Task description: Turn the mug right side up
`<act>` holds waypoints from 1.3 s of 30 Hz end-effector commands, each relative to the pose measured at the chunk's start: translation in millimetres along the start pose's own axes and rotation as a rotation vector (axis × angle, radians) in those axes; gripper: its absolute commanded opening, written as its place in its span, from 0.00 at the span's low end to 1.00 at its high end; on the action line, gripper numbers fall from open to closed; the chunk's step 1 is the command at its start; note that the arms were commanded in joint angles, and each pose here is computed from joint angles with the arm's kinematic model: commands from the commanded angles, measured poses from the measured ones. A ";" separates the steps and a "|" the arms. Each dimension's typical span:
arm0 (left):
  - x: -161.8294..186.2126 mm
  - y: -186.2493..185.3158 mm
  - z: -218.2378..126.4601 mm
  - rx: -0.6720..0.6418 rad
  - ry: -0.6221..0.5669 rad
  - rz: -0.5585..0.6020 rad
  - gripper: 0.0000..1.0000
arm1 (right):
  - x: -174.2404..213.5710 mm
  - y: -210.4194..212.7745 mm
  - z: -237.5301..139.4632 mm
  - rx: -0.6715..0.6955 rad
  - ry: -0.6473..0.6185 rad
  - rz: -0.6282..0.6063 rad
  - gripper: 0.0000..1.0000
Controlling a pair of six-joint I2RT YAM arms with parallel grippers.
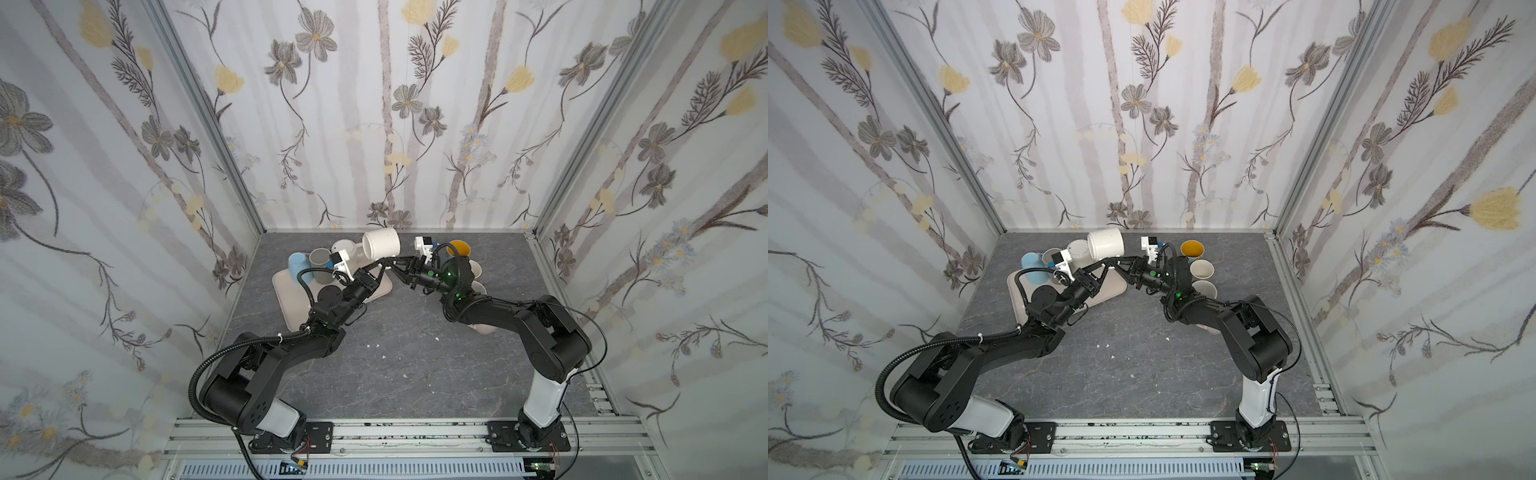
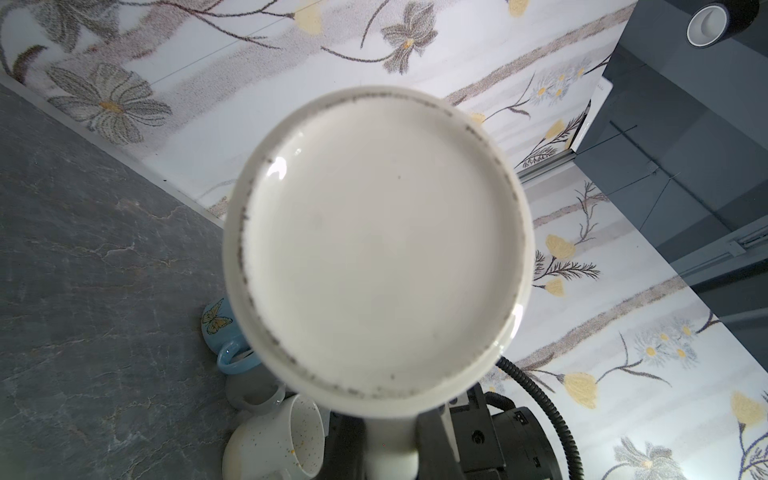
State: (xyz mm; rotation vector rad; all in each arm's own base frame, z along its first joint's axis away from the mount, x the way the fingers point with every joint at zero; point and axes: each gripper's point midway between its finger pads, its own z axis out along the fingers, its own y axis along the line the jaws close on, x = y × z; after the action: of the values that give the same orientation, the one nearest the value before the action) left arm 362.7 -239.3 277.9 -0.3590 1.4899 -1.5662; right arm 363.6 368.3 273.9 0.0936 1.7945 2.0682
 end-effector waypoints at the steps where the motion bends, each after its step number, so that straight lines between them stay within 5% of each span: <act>1: 6.7 -12.7 -0.7 0.029 0.052 0.036 0.24 | -11.4 19.9 -6.0 -0.053 -0.056 -0.078 0.00; 4: 6.1 -4.1 -3.9 -0.039 0.067 0.084 0.41 | -20.2 4.5 -9.5 0.069 -0.076 -0.129 0.00; 8: -2.5 5.9 -11.1 -0.120 0.060 0.137 0.52 | -37.0 -18.2 -18.3 0.289 -0.118 -0.227 0.00; 16: -13.0 24.5 -25.1 -0.250 0.074 0.233 0.55 | -81.8 -69.5 -53.2 0.801 -0.198 -0.482 0.00; 26: -15.9 40.8 -33.2 -0.310 0.110 0.271 0.56 | -128.6 -154.5 -124.1 1.443 -0.285 -0.613 0.00; 39: -19.4 58.8 -41.5 -0.353 0.146 0.292 0.56 | -161.4 -190.9 -140.7 1.667 -0.384 -0.671 0.00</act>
State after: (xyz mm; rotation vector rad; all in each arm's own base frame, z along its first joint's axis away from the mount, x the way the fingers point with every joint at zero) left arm 365.8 -188.2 222.2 -0.2472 1.8470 -1.1204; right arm 508.2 212.9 89.3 0.2011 2.3236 -0.1056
